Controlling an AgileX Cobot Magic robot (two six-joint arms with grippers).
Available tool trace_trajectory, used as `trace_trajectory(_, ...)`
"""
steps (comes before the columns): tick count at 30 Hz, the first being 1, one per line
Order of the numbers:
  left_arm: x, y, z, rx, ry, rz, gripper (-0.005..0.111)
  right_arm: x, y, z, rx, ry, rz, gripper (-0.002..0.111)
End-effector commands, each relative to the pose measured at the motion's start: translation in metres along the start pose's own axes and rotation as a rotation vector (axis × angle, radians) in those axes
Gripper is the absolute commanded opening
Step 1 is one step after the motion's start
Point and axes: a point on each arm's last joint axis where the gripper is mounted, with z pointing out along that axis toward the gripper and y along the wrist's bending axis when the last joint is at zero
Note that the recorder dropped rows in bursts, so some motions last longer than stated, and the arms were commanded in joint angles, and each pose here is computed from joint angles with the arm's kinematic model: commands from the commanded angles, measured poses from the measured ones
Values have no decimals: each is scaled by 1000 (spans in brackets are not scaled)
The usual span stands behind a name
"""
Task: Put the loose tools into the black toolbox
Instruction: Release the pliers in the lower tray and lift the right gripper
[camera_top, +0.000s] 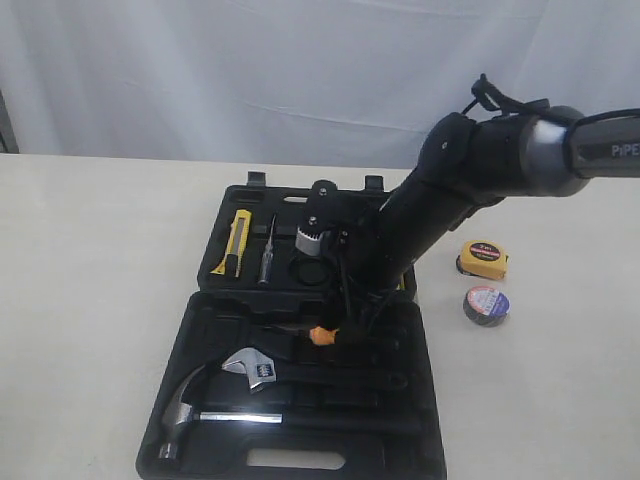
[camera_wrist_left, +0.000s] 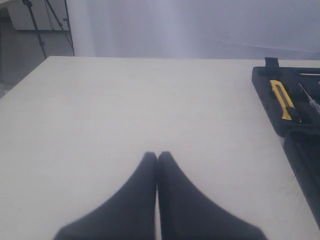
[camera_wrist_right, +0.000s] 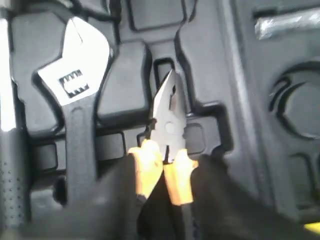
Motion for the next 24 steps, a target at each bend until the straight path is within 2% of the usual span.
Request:
trace_trajectory(1, -1, 0, 0, 4, -11, -1, 0, -10, 4, -26, 33, -33, -23, -1)
trace_trajectory(7, -1, 0, 0, 4, -11, -1, 0, -11, 10, -32, -12, -25, 18, -1)
trace_trajectory(13, -1, 0, 0, 4, -11, -1, 0, 5, 17, -9, -173, 72, 68, -1)
trace_trajectory(20, -1, 0, 0, 4, -11, -1, 0, 27, 9, 20, -157, 212, 138, -1)
trace_trajectory(24, -1, 0, 0, 4, -11, -1, 0, 28, 10, 22, -171, 219, 141, -1)
